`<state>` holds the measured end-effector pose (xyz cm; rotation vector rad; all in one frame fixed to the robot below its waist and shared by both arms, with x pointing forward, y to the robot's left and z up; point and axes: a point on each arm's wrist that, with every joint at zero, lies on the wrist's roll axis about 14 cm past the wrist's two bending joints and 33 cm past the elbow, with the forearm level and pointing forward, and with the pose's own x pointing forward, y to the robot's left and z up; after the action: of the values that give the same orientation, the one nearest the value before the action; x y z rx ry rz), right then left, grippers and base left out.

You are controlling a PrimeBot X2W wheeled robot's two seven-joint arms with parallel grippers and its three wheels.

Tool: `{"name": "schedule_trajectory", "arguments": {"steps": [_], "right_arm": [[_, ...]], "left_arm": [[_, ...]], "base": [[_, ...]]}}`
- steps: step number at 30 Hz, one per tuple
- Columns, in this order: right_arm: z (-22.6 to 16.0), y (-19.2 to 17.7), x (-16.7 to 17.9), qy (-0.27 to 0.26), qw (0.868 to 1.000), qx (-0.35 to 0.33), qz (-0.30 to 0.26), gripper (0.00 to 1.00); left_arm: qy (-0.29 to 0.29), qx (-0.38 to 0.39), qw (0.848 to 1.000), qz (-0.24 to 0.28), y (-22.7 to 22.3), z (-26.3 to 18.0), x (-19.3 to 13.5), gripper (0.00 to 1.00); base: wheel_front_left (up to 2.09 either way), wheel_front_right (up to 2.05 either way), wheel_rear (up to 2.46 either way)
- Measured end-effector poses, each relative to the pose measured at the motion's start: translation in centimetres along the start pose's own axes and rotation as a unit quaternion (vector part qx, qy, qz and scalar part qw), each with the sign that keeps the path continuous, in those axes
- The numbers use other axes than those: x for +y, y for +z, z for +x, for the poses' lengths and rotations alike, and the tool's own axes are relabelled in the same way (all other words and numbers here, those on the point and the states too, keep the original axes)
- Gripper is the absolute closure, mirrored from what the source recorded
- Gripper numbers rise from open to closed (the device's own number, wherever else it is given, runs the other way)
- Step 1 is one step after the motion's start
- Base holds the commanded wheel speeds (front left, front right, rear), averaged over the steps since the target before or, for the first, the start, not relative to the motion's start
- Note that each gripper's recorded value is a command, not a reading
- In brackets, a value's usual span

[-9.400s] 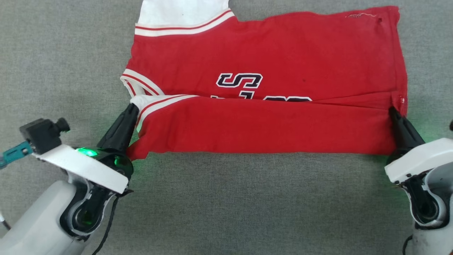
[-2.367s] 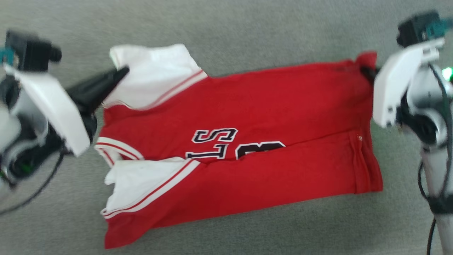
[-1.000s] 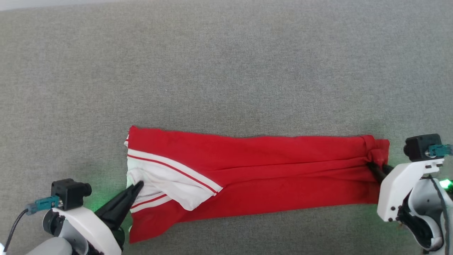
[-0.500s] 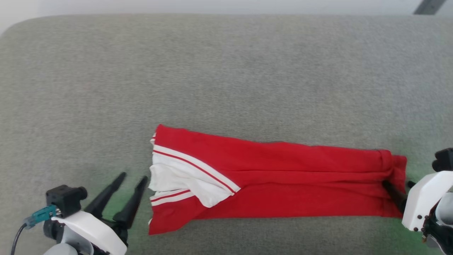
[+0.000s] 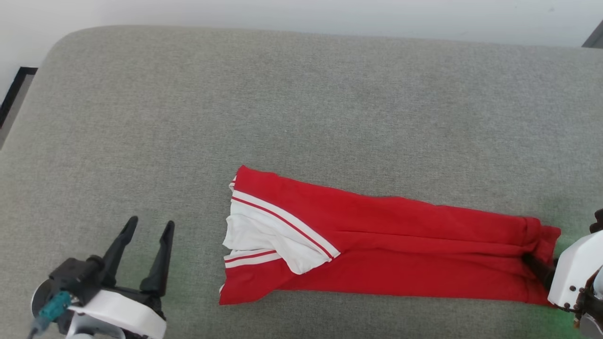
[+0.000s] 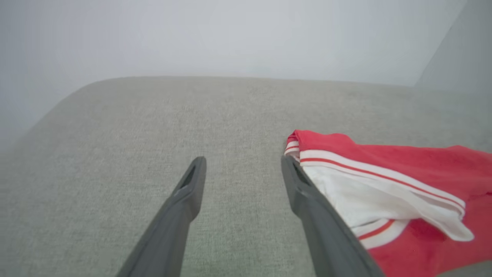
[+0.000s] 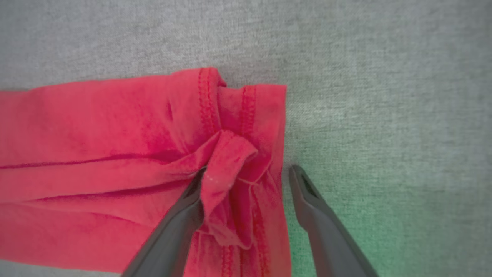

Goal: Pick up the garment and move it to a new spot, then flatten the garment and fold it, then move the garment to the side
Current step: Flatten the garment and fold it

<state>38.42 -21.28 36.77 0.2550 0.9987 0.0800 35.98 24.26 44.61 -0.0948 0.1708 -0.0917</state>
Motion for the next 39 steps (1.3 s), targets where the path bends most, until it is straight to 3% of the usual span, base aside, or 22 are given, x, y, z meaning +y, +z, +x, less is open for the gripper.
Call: {"name": "schedule_trajectory", "arguments": {"steps": [3, 4, 5, 6, 13, 21, 28, 32, 39], "right_arm": [[0.2, -0.3, -0.1, -0.002, 1.0, 0.013, -0.002, 0.0], [0.2, -0.3, -0.1, -0.003, 1.0, 0.017, -0.003, 0.1], [0.3, -0.4, 0.0, -0.004, 1.0, 0.027, -0.007, 0.73], [0.3, -0.5, 0.0, -0.003, 0.999, 0.031, -0.008, 1.0], [0.6, -0.7, 0.5, 0.004, 0.999, 0.038, -0.003, 1.0], [0.0, 0.6, -1.1, -0.011, 1.0, 0.0, 0.026, 1.0], [-2.3, 1.9, -6.8, -0.081, 0.994, -0.041, 0.053, 1.0], [-4.9, 2.3, -11.9, -0.149, 0.984, -0.062, 0.074, 1.0], [-8.2, 3.9, -15.8, -0.191, 0.967, -0.118, 0.121, 1.0]], "left_arm": [[0.0, -0.022, 1.0, 0.015, 1.1, -0.3, -0.6, 0.0], [-0.001, -0.028, 0.999, 0.02, 1.4, -0.4, -0.8, 0.0], [-0.005, -0.043, 0.999, 0.033, 2.3, -0.4, -1.2, 0.0], [-0.006, -0.046, 0.998, 0.036, 2.5, -0.5, -1.3, 0.0], [-0.006, -0.066, 0.997, 0.038, 3.5, -0.5, -1.8, 0.0], [-0.013, -0.068, 0.997, 0.03, 3.6, 0.4, -2.1, 0.0], [-0.027, -0.064, 0.997, 0.034, 3.3, 1.5, -2.9, 0.0], [-0.035, -0.066, 0.997, 0.033, 3.4, 2.2, -3.4, 0.0], [-0.044, -0.077, 0.996, 0.028, 4.0, 2.5, -4.1, 0.0]], "base": [[0.0, 0.0, 0.0], [0.0, 0.0, 0.0], [0.0, 0.0, 0.0], [0.0, 0.0, 0.0], [0.0, 0.0, 0.0], [0.0, 0.0, 0.0], [0.0, 0.0, 0.0], [0.0, 0.0, 0.0], [0.0, 0.0, 0.0]]}}
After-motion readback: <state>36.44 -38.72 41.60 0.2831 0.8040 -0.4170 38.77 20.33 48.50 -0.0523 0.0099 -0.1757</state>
